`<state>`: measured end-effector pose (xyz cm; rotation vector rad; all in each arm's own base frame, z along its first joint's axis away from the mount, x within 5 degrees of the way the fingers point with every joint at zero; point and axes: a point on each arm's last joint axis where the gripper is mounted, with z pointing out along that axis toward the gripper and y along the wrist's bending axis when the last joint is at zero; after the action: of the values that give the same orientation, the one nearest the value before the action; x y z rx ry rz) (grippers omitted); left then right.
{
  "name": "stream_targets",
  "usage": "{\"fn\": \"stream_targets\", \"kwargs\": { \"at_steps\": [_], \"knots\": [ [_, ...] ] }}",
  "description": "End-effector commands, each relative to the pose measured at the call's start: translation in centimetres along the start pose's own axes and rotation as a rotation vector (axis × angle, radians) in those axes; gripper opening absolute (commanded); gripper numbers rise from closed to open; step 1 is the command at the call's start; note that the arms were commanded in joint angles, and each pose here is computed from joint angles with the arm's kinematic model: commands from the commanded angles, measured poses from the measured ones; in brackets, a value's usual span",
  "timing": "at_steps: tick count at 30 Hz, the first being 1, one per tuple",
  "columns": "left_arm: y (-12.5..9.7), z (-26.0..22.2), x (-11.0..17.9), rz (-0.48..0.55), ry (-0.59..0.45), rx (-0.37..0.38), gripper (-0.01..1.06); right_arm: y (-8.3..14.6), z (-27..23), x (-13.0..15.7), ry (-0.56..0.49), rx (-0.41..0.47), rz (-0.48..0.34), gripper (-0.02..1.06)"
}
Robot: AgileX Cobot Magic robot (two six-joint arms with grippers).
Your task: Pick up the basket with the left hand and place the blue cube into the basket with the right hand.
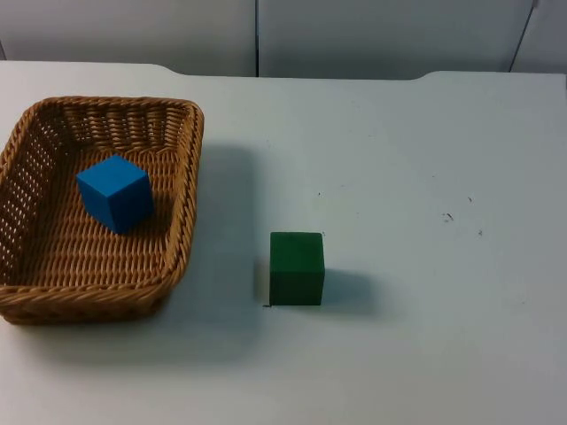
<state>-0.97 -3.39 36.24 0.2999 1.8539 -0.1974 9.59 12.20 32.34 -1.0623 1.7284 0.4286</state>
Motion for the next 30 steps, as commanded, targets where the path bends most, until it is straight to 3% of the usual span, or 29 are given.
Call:
{"fn": "stream_targets", "kwargs": {
  "at_steps": [1, 2, 4, 6, 11, 17, 24, 28, 30],
  "knots": [
    [0.2, -1.2, 1.0, -0.046, 0.006, -0.091, 0.75, 0.2, -0.7, 0.6, -0.036, 0.001, 0.020, 0.75],
    [0.2, -1.2, 1.0, -0.046, 0.006, -0.091, 0.75, 0.2, -0.7, 0.6, -0.036, 0.001, 0.020, 0.75],
    [0.5, -2.2, 2.0, -0.076, 0.005, -0.183, 0.75, 0.2, -1.4, 1.0, -0.056, 0.004, 0.021, 0.75],
    [0.6, -2.7, 2.7, -0.091, -0.009, -0.219, 0.75, 0.3, -1.9, 1.3, -0.071, 0.007, 0.022, 0.75],
    [0.9, -1.8, 4.4, -0.122, 0.027, -0.230, 0.75, 0.3, -2.4, 1.6, -0.075, 0.008, 0.025, 0.75],
    [2.4, 1.2, 7.8, -0.175, 0.185, -0.310, 0.75, 0.4, -2.6, 2.4, -0.001, -0.001, 0.027, 0.75],
    [2.7, 1.9, 8.2, -0.178, 0.171, -0.316, 0.76, 0.5, -2.6, 2.7, 0.038, -0.005, 0.027, 0.75],
    [2.7, 1.9, 8.2, -0.176, 0.171, -0.316, 1.01, 0.5, -2.6, 2.7, 0.030, -0.005, 0.027, 0.75],
    [2.7, 1.9, 8.2, -0.176, 0.171, -0.316, 1.05, 0.4, -2.6, 2.6, 0.024, -0.004, 0.027, 0.75]
  ]
}}
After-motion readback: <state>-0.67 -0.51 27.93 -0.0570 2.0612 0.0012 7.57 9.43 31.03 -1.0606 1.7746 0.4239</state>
